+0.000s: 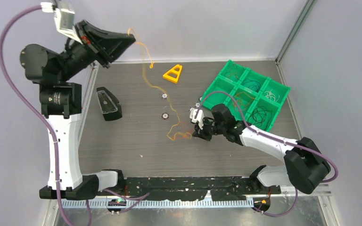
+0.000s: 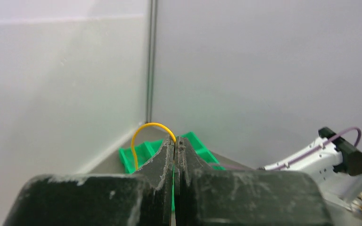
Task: Untangle the cables
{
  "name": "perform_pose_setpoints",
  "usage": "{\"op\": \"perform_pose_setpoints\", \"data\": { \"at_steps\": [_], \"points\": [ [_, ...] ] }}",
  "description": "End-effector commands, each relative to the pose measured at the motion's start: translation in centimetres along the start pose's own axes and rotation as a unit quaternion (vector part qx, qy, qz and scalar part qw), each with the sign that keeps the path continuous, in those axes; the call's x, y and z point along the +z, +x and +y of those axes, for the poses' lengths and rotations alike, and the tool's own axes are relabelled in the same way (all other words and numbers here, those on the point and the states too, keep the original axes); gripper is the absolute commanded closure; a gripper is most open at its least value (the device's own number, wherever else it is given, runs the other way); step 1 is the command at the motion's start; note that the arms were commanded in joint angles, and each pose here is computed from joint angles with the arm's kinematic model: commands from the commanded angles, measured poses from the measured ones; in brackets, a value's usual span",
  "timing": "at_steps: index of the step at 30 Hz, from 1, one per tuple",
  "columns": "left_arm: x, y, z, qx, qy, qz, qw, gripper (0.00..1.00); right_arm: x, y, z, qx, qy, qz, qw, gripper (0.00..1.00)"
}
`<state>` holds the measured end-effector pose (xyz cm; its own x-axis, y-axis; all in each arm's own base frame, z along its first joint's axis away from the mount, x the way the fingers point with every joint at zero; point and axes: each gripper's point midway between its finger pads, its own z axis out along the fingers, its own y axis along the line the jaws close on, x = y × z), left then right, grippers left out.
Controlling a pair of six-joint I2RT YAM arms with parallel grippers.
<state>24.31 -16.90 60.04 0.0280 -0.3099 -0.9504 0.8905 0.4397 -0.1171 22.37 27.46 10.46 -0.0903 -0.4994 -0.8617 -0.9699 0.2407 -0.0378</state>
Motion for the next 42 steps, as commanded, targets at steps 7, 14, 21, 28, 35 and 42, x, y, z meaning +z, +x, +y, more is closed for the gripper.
{"op": "perform_pose_setpoints", "data": {
  "at_steps": [7,14,21,28,35,42],
  "points": [
    [0.0,-9.9,-1.4,0.102,-0.014,-0.109,0.989,1.00,1.3,1.4,-0.4,0.033,-0.037,0.091,0.995,0.95],
    [-0.2,-13.1,-1.6,0.142,-0.030,-0.157,0.977,1.00,2.0,4.3,0.6,0.075,-0.059,0.165,0.982,0.95],
    [-2.6,-18.9,-1.1,0.252,-0.132,-0.234,0.930,1.00,0.6,7.2,1.6,0.105,-0.067,0.242,0.962,0.94],
    [-7.1,-22.4,1.4,0.311,-0.293,-0.295,0.855,1.00,-1.6,10.0,2.2,0.114,-0.074,0.324,0.936,0.95],
    [-6.6,-18.4,4.5,0.285,-0.314,-0.219,0.879,1.00,-2.7,8.6,0.6,0.124,-0.050,0.304,0.943,0.95],
    [-4.6,6.0,7.2,0.045,-0.147,0.064,0.986,1.00,-5.0,-1.0,-2.5,0.106,-0.024,0.125,0.986,0.95]
  ]
}}
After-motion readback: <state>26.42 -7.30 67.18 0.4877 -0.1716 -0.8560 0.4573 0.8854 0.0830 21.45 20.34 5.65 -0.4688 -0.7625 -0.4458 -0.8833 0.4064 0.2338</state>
